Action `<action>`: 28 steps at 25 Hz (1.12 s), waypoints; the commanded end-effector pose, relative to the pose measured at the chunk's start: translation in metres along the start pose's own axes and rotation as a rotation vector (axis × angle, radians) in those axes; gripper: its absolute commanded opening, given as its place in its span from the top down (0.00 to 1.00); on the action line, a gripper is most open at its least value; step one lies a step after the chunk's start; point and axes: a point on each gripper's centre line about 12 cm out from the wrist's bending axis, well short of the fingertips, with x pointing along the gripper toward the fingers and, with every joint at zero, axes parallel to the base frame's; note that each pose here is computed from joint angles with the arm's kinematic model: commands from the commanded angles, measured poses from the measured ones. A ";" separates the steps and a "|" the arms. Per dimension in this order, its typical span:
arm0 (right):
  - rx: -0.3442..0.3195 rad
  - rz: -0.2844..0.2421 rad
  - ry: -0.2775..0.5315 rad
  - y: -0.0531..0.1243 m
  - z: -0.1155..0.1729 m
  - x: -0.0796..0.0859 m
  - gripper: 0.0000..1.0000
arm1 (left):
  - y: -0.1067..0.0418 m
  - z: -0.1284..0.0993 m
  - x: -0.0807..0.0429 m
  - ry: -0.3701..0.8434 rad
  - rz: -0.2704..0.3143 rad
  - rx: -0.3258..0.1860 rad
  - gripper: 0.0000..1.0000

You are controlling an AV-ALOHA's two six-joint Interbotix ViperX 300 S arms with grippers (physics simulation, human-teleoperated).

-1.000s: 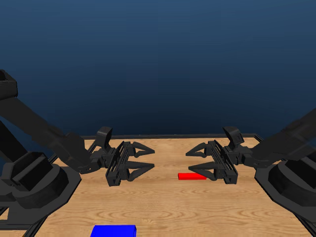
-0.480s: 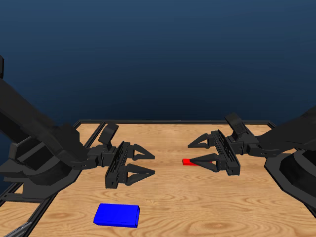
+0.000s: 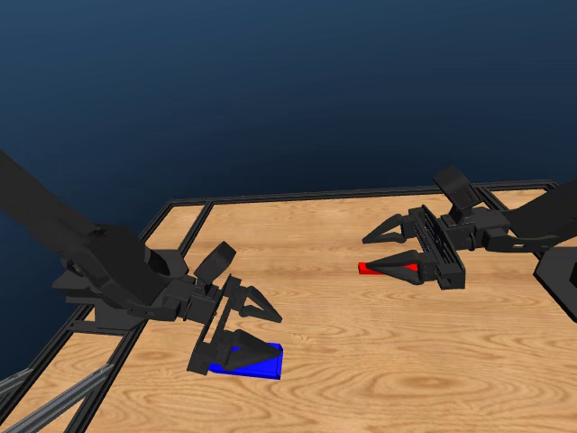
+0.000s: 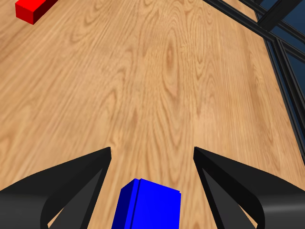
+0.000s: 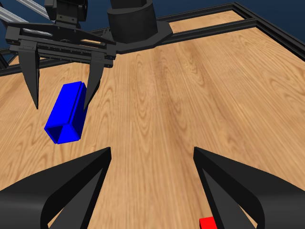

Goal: Insert peg into socket

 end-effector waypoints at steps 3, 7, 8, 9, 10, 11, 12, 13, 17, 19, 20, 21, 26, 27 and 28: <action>0.009 0.003 -0.057 -0.002 0.013 0.001 0.00 | 0.013 -0.036 -0.006 0.127 0.069 -0.053 0.00; 0.022 -0.007 -0.054 -0.005 0.012 0.000 0.00 | 0.010 -0.048 -0.003 0.182 0.071 -0.122 0.00; 0.030 -0.016 -0.049 -0.008 0.011 -0.001 0.00 | 0.013 -0.055 -0.005 0.200 0.083 -0.133 0.00; 0.035 -0.022 -0.042 -0.009 0.010 0.000 0.00 | 0.009 -0.057 -0.005 0.214 0.066 -0.145 0.00; 0.042 -0.029 -0.038 -0.012 0.008 0.000 0.00 | 0.005 -0.059 -0.007 0.198 0.045 -0.169 0.00; 0.047 -0.033 -0.036 -0.013 0.008 0.000 0.00 | 0.000 -0.059 -0.004 0.201 0.031 -0.179 0.00; 0.054 -0.040 -0.022 -0.016 0.004 0.000 0.00 | -0.004 -0.062 -0.004 0.210 0.014 -0.194 0.00; 0.063 -0.047 -0.013 -0.018 0.001 -0.001 0.00 | -0.007 -0.069 -0.003 0.237 0.008 -0.199 0.00; 0.096 -0.067 0.004 -0.025 -0.007 -0.004 0.00 | -0.015 -0.079 0.002 0.273 -0.007 -0.217 0.00; 0.105 -0.075 0.008 -0.028 -0.010 -0.007 0.00 | -0.021 -0.078 0.003 0.264 -0.032 -0.224 0.00; 0.108 -0.080 0.017 -0.030 -0.013 -0.008 0.00 | -0.013 -0.081 0.004 0.270 -0.003 -0.230 0.00; 0.110 -0.084 0.020 -0.031 -0.014 -0.009 0.00 | -0.011 -0.082 0.003 0.272 -0.001 -0.224 0.12; 0.111 -0.118 0.119 -0.039 -0.036 -0.013 0.00 | -0.016 -0.065 0.007 0.180 -0.052 -0.197 1.00; 0.111 -0.127 0.148 -0.041 -0.043 -0.015 0.00 | -0.024 -0.049 0.006 0.098 -0.091 -0.160 1.00; 0.116 -0.133 0.162 -0.042 -0.048 -0.018 0.00 | -0.025 -0.037 0.002 0.026 -0.110 -0.156 1.00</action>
